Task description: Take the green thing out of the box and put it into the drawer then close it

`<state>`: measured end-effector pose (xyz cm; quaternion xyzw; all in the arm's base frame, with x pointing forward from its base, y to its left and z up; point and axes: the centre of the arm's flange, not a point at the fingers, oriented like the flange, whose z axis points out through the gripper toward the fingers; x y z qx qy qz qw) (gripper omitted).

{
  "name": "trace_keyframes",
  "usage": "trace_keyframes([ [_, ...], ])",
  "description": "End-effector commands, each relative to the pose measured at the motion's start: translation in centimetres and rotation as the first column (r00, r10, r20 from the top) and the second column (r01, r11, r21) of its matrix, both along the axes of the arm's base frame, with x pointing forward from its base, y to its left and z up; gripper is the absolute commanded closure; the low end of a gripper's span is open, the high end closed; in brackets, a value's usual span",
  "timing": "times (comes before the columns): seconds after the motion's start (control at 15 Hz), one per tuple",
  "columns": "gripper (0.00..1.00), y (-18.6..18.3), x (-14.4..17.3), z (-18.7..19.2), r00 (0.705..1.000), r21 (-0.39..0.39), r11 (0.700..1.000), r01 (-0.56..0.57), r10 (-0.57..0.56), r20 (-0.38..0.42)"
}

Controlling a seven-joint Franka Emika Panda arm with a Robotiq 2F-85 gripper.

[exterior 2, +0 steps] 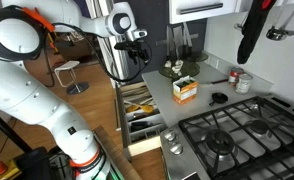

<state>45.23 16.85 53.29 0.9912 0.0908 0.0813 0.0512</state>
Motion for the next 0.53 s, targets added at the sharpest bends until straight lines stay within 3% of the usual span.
trace_keyframes([
  [0.0, 0.0, 0.0, 0.0, 0.0, 1.0, 0.0, 1.0, 0.0, 0.0, 0.0],
  [0.07, 0.0, 0.0, 0.0, 0.0, 1.0, 0.0, 1.0, 0.0, 0.0, 0.0],
  [0.13, 0.0, -0.1, 0.11, 0.54, 0.999, -0.065, 0.998, 0.001, 0.001, 0.033],
  [0.2, 0.0, -0.1, 0.06, 0.13, 1.0, -0.016, 1.0, -0.005, 0.005, 0.007],
  [0.47, 0.0, -0.25, 0.17, 0.43, 1.0, -0.045, 0.999, -0.011, 0.012, 0.023],
])
